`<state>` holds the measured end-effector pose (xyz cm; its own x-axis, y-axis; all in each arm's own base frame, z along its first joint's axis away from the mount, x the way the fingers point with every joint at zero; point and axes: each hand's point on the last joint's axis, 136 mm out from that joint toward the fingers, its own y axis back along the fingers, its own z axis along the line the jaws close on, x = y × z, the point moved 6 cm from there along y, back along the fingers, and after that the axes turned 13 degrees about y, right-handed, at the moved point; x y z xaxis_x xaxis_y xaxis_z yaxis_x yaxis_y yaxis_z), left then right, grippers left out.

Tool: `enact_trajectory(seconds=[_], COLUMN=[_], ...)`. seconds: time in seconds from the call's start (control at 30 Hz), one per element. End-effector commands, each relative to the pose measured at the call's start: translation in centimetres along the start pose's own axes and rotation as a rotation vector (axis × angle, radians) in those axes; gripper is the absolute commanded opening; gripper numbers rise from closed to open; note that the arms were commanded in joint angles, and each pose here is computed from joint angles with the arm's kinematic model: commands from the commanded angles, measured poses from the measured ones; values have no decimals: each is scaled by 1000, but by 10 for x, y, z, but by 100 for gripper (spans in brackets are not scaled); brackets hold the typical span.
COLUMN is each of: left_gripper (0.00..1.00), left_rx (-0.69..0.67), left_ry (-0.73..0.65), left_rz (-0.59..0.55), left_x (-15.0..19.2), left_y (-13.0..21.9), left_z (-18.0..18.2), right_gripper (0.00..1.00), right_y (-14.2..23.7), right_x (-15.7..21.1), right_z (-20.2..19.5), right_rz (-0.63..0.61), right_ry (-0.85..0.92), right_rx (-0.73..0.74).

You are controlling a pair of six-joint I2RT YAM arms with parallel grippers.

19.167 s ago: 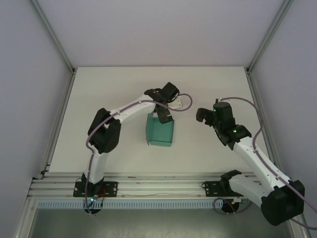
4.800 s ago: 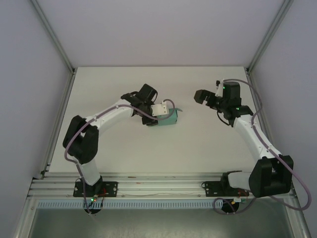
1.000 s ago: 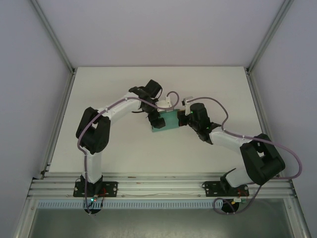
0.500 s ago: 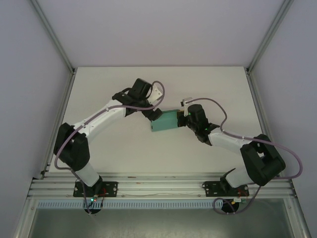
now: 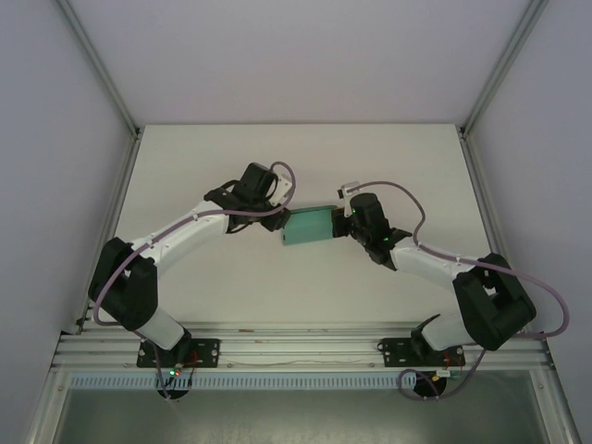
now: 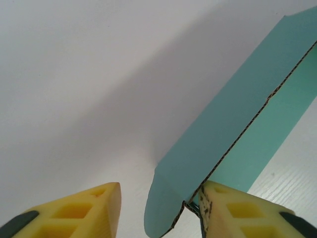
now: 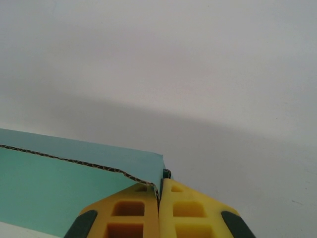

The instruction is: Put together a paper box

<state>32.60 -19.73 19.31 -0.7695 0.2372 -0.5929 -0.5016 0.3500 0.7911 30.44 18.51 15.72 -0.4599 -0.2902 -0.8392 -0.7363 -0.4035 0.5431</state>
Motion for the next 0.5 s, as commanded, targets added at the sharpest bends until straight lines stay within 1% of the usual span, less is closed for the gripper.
enact_trajectory(seconds=[0.0,0.03,0.17,0.23,0.3,0.4,0.47], left_gripper=[38,38,27,26,20,16,9], left_rx=[34,39,17,13,11,25,32], left_ry=[1,-1,8,12,24,47,73], left_rz=[-35,-30,-8,-3,-11,-10,-12], left_x=[-10,-10,-7,-6,-6,-6,-7], left_y=[2,1,-3,-3,-3,-3,-4], left_z=[-7,-7,-4,-4,-4,-6,-7], right_gripper=[0,0,0,0,0,0,0], right_y=[-2,-2,-1,-1,-2,-2,-2], right_x=[45,45,44,44,43,42,42], right_z=[5,6,5,5,6,5,6], right_rz=[218,217,215,217,218,221,226], right_ry=[-4,-3,-5,-7,-9,-8,-9], right_rx=[-24,-24,-22,-19,-24,-23,-21])
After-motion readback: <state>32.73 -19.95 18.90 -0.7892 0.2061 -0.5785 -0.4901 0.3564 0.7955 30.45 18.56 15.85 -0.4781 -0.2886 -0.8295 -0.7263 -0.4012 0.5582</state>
